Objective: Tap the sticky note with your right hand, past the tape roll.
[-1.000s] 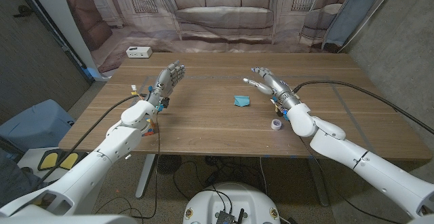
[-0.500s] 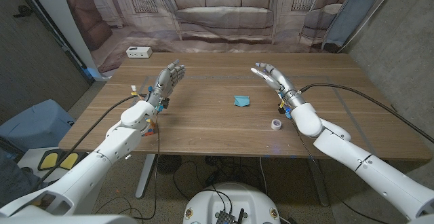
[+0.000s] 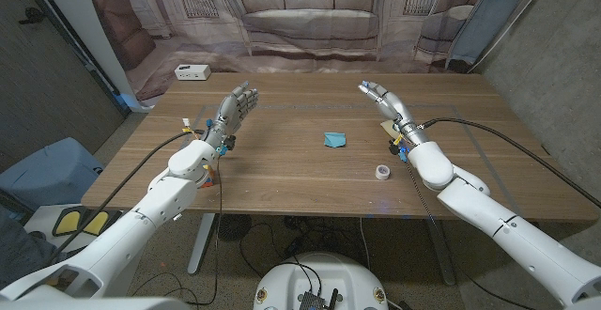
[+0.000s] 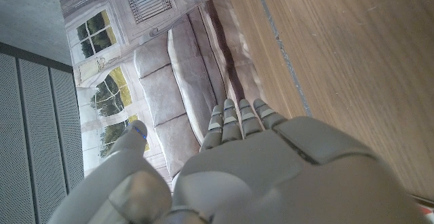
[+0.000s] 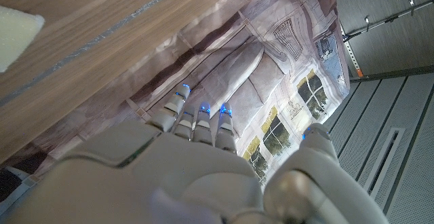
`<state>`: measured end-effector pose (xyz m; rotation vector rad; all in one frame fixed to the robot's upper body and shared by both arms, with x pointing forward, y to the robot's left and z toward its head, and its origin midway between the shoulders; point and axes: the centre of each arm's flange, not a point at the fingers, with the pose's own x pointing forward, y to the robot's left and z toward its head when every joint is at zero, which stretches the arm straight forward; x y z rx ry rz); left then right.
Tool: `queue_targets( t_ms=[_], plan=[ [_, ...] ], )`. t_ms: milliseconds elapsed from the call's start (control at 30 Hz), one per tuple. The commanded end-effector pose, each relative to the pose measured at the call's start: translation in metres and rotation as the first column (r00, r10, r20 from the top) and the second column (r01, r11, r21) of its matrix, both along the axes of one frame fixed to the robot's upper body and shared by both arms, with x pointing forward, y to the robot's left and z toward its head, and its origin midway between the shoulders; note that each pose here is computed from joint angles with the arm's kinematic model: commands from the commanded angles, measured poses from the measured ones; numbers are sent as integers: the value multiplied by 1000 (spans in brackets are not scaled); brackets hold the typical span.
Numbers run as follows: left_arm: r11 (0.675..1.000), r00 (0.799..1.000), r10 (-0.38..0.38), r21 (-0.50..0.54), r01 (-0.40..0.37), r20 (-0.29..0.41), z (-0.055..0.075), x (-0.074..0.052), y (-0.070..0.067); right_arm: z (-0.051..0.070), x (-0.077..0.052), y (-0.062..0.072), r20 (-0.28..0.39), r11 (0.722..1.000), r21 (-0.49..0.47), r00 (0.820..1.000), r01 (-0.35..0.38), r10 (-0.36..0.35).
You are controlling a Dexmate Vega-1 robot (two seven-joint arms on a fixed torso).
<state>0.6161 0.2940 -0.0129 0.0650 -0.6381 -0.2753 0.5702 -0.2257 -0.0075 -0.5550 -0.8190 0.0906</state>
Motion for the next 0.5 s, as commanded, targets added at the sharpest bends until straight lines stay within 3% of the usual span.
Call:
queue_targets(
  t_ms=[33, 500],
  plan=[
    [1000, 1000, -18, 10, 18, 20, 2, 0, -3, 4, 3, -9, -29, 992, 94, 996, -80, 83],
    [999, 999, -28, 18, 28, 31, 8, 0, -2, 5, 10, -25, -72, 959, 211, 975, -191, 210]
  ],
)
